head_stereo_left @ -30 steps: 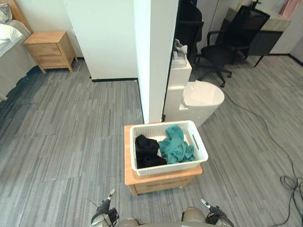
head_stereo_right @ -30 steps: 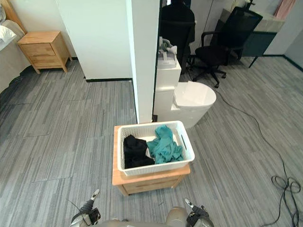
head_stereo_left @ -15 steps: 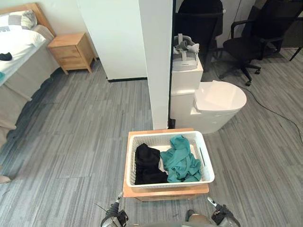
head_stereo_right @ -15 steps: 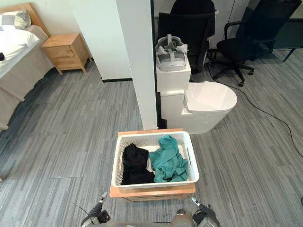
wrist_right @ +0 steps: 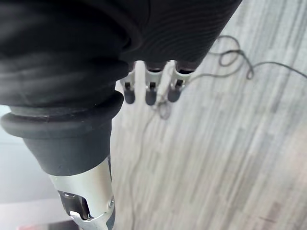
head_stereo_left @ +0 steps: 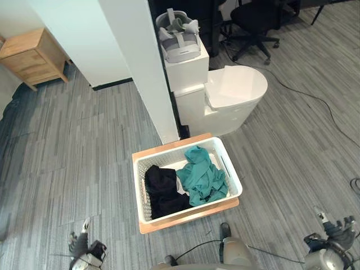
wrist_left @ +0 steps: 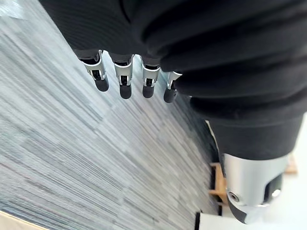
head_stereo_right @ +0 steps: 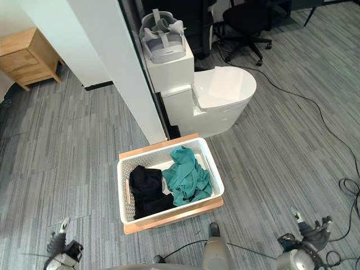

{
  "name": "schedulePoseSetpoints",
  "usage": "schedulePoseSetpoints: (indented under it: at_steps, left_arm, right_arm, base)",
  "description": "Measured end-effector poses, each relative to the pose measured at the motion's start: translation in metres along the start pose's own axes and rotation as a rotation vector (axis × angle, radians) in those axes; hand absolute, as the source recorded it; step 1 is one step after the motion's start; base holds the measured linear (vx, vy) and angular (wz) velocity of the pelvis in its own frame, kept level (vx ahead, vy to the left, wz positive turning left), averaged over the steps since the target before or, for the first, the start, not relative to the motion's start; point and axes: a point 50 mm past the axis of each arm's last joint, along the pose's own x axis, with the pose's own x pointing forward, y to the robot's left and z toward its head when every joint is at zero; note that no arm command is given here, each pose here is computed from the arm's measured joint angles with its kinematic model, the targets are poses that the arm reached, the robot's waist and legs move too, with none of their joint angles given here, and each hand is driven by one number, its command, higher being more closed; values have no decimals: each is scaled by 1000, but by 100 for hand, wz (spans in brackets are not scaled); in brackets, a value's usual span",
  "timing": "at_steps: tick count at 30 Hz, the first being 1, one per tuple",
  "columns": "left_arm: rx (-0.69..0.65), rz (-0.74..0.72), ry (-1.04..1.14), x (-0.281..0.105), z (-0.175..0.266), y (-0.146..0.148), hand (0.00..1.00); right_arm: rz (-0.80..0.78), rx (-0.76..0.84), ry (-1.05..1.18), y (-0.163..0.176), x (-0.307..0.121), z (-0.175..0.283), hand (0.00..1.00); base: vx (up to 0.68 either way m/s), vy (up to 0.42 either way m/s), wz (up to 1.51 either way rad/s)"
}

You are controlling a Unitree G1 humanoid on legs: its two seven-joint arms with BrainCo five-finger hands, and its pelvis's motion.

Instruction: Pick up the laundry basket with both hands and put the clothes into the washing machine.

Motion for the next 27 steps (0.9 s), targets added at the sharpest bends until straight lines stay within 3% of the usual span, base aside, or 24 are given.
schedulePoseSetpoints:
  at_steps: [10,19,27]
  left_arm:
    - [159,-167,-166,21,59,-50,0]
    - [401,-341,-190,19,61,-95,0]
    - [523,-460,-132,14,46,-132,0]
  right_arm:
    - [195,-35,-263,59,43,76,0]
    - [464,-204,-417,137,51,125,0]
    - [626,-224,-531,193,30,156,0]
  base:
    - [12,4,-5]
    - [-82,-30,4]
    - [-77,-34,-7]
